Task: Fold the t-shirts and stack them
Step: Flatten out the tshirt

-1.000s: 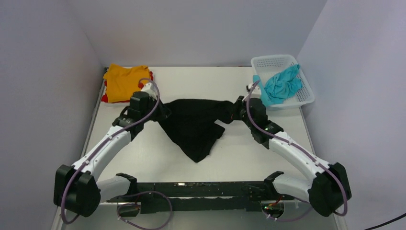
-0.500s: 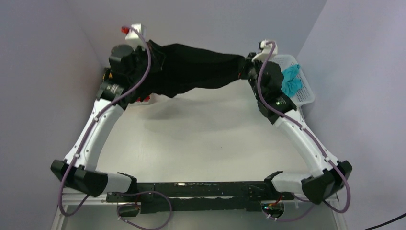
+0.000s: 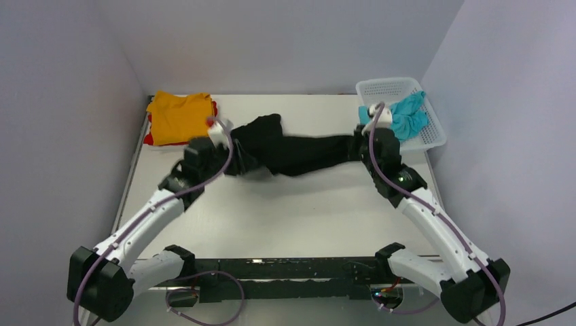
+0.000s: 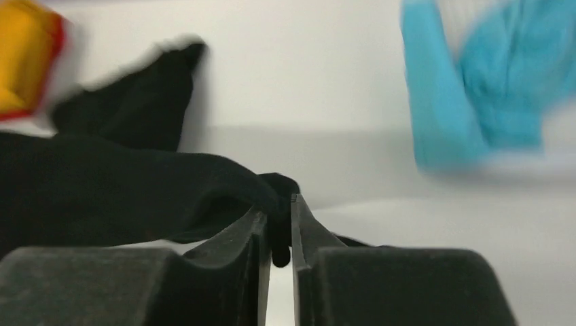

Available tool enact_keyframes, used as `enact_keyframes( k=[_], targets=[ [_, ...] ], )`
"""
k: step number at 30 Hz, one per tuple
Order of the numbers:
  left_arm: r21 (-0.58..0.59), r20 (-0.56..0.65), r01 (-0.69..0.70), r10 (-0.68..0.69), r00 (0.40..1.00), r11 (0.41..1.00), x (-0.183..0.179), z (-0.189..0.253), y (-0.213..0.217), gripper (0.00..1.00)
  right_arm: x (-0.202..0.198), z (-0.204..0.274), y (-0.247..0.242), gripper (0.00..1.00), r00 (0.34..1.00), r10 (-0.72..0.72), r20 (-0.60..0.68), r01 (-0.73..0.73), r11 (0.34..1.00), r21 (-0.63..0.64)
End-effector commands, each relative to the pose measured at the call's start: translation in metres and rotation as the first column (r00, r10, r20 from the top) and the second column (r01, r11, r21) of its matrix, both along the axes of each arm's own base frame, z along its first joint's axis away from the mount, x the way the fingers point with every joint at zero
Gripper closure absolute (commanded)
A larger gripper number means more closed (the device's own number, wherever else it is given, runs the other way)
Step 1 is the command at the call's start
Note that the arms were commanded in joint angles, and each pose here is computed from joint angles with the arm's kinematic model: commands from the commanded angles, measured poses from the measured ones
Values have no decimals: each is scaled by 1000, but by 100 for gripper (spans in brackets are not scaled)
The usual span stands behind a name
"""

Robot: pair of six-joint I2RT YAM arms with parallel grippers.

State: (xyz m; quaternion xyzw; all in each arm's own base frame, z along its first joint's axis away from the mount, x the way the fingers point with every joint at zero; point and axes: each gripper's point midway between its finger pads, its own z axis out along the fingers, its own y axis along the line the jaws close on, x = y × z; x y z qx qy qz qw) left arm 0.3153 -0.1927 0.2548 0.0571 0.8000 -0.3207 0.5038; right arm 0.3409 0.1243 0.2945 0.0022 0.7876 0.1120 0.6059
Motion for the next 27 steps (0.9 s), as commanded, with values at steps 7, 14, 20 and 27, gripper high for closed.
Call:
enact_keyframes(
  k=[7, 14, 20, 27],
  targets=[
    [2, -290, -5, 5, 957, 1000, -91, -99, -4, 1, -81, -131, -84, 0, 847, -379, -372, 355, 925, -132],
    [156, -282, -321, 353, 892, 934, -44, -100, 53, 1, -66, -133, -24, 0, 909, -106, -404, 153, 985, 86],
    [108, -333, -400, 412, 848, 910, 26, -112, 86, 0, -79, -158, 60, 0, 846, 244, -474, -141, 960, 242],
    [135, -443, -428, 441, 780, 893, 73, -144, 112, 1, -118, -190, 169, 1, 760, 392, -519, -381, 915, 135]
  ],
)
